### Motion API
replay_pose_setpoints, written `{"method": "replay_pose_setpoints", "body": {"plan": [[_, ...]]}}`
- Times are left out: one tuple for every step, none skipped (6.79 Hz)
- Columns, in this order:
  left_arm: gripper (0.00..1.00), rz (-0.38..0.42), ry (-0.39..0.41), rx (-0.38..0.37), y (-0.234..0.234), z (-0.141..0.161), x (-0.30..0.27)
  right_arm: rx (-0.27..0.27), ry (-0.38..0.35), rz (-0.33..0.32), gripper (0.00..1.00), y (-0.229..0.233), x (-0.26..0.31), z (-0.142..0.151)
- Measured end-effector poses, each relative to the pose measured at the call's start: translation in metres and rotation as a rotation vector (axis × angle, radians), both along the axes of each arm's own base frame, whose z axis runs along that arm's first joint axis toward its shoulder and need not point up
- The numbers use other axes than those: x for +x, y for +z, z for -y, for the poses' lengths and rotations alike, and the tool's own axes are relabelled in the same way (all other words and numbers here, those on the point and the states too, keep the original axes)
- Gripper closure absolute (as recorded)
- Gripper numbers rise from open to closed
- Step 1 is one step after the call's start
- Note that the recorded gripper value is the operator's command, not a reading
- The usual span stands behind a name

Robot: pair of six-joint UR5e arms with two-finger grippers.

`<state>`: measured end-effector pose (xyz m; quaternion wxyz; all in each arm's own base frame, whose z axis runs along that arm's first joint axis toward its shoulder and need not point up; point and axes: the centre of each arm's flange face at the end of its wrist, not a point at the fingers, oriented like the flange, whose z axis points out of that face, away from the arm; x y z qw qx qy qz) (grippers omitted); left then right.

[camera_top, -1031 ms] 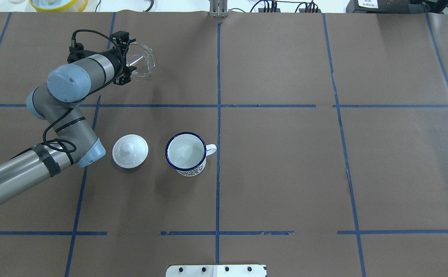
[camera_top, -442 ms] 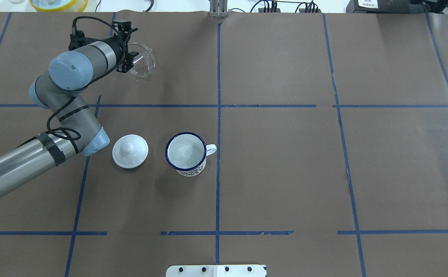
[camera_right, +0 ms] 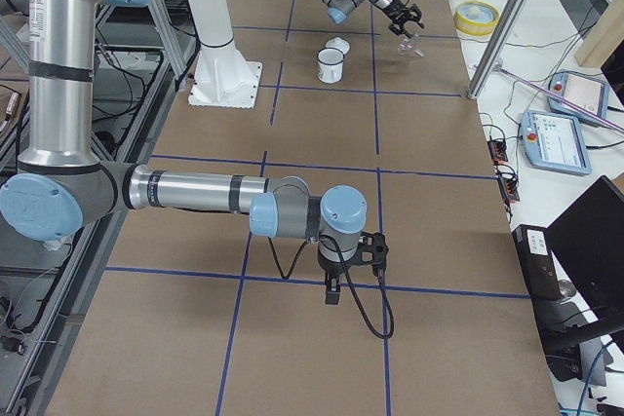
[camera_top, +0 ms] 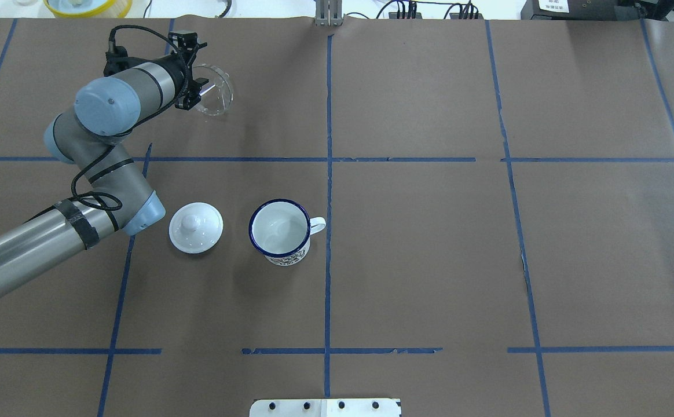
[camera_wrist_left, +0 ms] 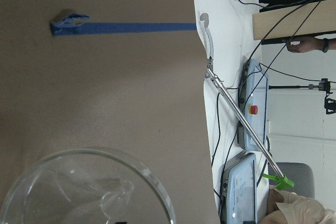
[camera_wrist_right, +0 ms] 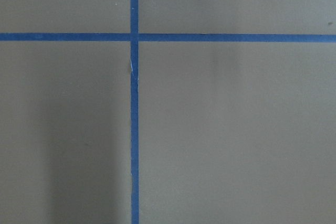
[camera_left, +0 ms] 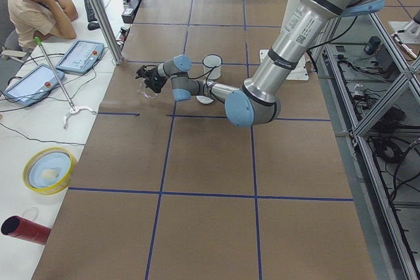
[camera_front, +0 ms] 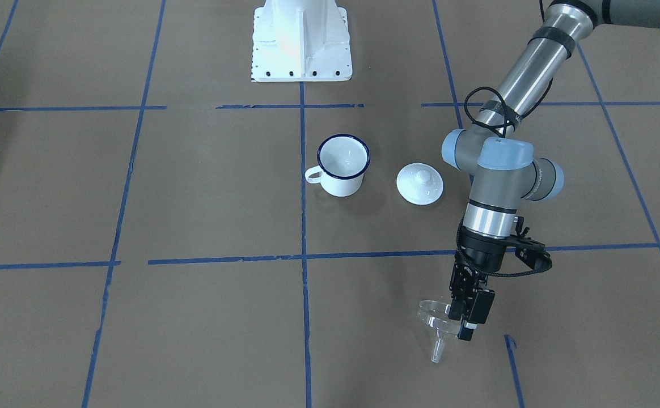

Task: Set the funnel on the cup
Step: 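Close the left gripper on the glass funnel's rim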

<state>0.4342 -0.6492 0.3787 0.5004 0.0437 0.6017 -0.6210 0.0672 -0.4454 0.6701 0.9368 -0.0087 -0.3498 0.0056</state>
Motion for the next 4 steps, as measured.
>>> {"method": "replay_pose_setpoints", "body": {"plan": [[0.58, -0.001, 0.001, 0.001, 0.0006, 0.0, 0.0001, 0.0, 0.0, 0.0, 0.0, 0.0, 0.0, 0.0], [0.84, -0.004, 0.001, 0.003, 0.0004, -0.0001, 0.0, 0.0, 0.0, 0.0, 0.0, 0.0, 0.0, 0.0], [1.0, -0.006, 0.002, 0.006, 0.0001, -0.0003, -0.0001, 0.0, 0.0, 0.0, 0.0, -0.0001, 0.0, 0.0], [1.0, -0.012, 0.003, 0.013, -0.001, -0.0008, -0.0004, 0.0, 0.0, 0.0, 0.0, -0.0001, 0.0, 0.0]]}}
